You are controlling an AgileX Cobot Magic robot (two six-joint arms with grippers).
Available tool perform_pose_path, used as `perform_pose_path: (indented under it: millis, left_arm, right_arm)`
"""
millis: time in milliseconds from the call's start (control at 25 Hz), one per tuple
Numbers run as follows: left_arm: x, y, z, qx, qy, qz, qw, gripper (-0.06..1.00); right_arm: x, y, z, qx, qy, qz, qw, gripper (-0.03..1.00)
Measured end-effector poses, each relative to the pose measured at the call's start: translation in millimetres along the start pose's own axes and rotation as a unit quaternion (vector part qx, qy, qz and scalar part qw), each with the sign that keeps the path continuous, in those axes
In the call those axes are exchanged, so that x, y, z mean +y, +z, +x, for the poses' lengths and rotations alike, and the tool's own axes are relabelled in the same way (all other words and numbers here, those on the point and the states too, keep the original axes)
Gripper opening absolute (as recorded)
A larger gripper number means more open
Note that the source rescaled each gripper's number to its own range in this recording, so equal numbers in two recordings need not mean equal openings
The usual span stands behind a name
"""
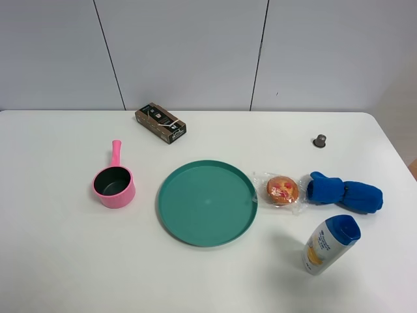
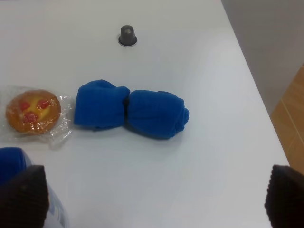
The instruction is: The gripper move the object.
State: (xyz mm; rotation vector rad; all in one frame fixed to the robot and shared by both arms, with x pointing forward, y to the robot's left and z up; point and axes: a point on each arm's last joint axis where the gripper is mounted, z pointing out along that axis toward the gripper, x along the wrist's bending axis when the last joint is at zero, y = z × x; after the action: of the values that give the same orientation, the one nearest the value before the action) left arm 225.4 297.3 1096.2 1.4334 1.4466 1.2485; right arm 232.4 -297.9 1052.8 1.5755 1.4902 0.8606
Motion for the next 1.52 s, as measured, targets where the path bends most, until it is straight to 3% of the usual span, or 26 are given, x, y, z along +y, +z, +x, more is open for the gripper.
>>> perform_pose_path:
  millis: [200,680,1520]
  left_arm:
    - [-17,5,-6,-0.024,-0.013,0.035,0.999,1.0]
    - [-35,14,-8,-0.033,-0.014,0.095,0.995,1.0]
    - [-36,17,-9,-0.033,-0.018,0.092,0.995,1.0]
  right_arm:
    - [0,0,0,0.0,0.0,0.0,1.0,1.0]
    - [0,0,0,0.0,0.0,0.0,1.0,1.0]
    - [0,0,0,0.0,0.0,0.0,1.0,1.0]
